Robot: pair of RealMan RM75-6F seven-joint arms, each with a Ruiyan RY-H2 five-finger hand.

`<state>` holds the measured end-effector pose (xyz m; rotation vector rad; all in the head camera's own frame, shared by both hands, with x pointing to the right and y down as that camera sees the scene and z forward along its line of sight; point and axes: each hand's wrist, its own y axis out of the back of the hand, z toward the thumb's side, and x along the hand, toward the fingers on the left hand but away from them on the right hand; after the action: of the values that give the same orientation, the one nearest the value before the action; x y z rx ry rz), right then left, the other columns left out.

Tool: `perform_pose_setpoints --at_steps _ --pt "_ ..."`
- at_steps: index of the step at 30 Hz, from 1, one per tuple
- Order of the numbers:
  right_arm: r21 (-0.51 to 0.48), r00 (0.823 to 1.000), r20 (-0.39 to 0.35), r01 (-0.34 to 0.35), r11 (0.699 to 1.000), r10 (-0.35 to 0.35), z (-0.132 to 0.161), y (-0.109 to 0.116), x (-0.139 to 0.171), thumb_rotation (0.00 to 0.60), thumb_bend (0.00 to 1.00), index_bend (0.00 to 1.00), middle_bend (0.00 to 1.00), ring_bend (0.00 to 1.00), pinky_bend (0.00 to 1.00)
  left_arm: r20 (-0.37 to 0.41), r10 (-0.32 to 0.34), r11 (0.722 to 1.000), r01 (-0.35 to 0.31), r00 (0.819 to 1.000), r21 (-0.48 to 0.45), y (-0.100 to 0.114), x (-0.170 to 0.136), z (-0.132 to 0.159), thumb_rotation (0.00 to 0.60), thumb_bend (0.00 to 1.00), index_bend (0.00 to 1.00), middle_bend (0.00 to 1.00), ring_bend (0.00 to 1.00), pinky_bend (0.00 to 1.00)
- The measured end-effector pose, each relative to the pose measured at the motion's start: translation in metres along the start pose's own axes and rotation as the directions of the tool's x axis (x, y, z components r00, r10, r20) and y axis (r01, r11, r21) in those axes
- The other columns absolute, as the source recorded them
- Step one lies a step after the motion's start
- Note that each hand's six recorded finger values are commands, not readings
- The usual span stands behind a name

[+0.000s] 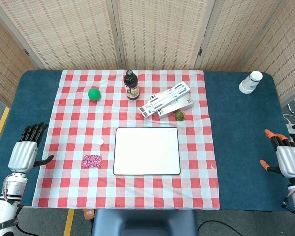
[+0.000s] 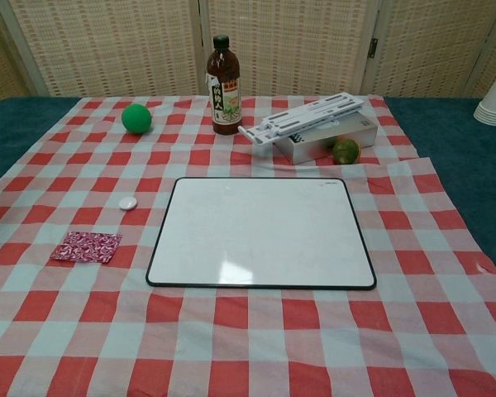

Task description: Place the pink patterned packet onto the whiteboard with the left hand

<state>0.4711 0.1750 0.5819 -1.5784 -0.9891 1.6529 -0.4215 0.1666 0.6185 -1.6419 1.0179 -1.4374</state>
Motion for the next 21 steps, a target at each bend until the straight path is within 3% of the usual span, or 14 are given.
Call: perform_pose_setpoints --at_steps 11,14,16,17,18,20,21 --pt "-0.005 1.000 -0.008 0.010 1.000 -0.011 0.001 0.002 0.001 0.600 0.15 0.10 0.18 0.14 0.26 0.006 0.020 1.000 -0.020 1.000 -0.012 0.003 0.001 0.006 0.600 0.18 0.00 0.00 0.00 0.01" --pt "-0.007 1.000 -0.009 0.015 1.000 -0.015 0.001 0.003 0.002 0.600 0.15 0.10 0.18 0.14 0.26 0.016 0.049 0.998 -0.049 0.999 -0.028 0.007 0.002 0.010 0.600 0.18 0.00 0.00 0.00 0.11" --pt "-0.006 1.000 -0.009 0.013 1.000 -0.014 0.001 0.003 0.002 0.600 0.15 0.10 0.18 0.14 0.26 0.021 0.070 0.997 -0.069 0.997 -0.041 0.007 0.002 0.013 0.600 0.18 0.00 0.03 0.05 0.23" --pt "-0.006 1.000 -0.010 0.013 1.000 -0.013 0.001 0.002 0.002 0.600 0.15 0.10 0.18 0.14 0.26 0.022 0.076 0.996 -0.075 0.997 -0.043 0.007 0.002 0.014 0.600 0.18 0.00 0.08 0.14 0.32" --pt "-0.006 1.000 -0.010 0.011 1.000 -0.012 0.001 0.002 0.002 0.600 0.15 0.10 0.18 0.14 0.26 0.022 0.081 0.996 -0.080 0.997 -0.043 0.007 0.002 0.015 0.600 0.18 0.00 0.18 0.29 0.44" --pt "-0.006 1.000 -0.011 0.006 1.000 -0.006 0.001 0.001 0.001 0.600 0.15 0.10 0.18 0.14 0.26 0.024 0.086 0.995 -0.085 0.996 -0.044 0.006 0.002 0.017 0.600 0.21 0.04 0.44 0.56 0.64" --pt "-0.006 1.000 -0.012 0.003 1.000 -0.003 0.001 0.001 0.001 0.600 0.15 0.10 0.18 0.14 0.26 0.024 0.089 0.995 -0.088 0.996 -0.042 0.006 0.002 0.018 0.600 0.24 0.12 0.61 0.71 0.73"
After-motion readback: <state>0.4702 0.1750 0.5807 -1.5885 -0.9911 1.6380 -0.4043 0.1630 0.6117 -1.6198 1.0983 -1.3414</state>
